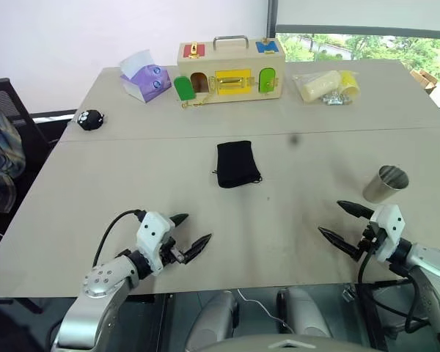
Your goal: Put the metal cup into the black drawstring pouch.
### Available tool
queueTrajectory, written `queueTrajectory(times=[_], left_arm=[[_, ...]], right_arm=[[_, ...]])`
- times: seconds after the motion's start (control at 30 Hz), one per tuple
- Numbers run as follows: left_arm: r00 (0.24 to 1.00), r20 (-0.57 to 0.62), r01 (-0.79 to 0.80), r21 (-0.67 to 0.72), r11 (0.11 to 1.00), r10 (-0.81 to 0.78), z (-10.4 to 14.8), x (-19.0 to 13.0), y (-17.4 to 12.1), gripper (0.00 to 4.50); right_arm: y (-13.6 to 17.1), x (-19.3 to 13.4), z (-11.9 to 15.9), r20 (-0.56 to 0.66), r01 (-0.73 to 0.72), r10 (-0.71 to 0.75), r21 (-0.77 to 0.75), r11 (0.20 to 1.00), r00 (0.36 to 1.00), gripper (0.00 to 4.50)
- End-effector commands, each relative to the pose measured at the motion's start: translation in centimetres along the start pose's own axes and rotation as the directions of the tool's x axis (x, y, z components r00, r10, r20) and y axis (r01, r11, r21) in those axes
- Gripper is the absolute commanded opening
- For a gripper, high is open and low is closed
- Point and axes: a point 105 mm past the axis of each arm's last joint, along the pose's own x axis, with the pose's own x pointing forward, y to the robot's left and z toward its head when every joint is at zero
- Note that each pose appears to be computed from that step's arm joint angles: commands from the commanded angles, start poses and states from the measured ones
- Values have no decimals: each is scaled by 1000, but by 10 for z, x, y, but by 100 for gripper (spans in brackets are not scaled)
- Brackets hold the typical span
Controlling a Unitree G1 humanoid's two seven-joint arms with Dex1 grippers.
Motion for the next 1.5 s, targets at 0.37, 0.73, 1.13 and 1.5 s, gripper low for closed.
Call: queueTrajectory(times=[0.37,0.73,1.13,1.5], left_arm=[[1000,25,-7,57,998,6,7,5,11,439],[1000,31,-5,77,997,2,12,8,12,439],[992,106,34,278,960,-66,51,46,21,439],[973,52,172,491,854,-226,87,99,49,439]], right_arm=[[-3,3,10,50,30,-28,-44,999,998,450],[2,7,10,57,18,-15,-45,999,998,450],[44,28,27,141,-121,116,24,992,983,450],[50,46,48,196,-117,111,21,993,974,450]])
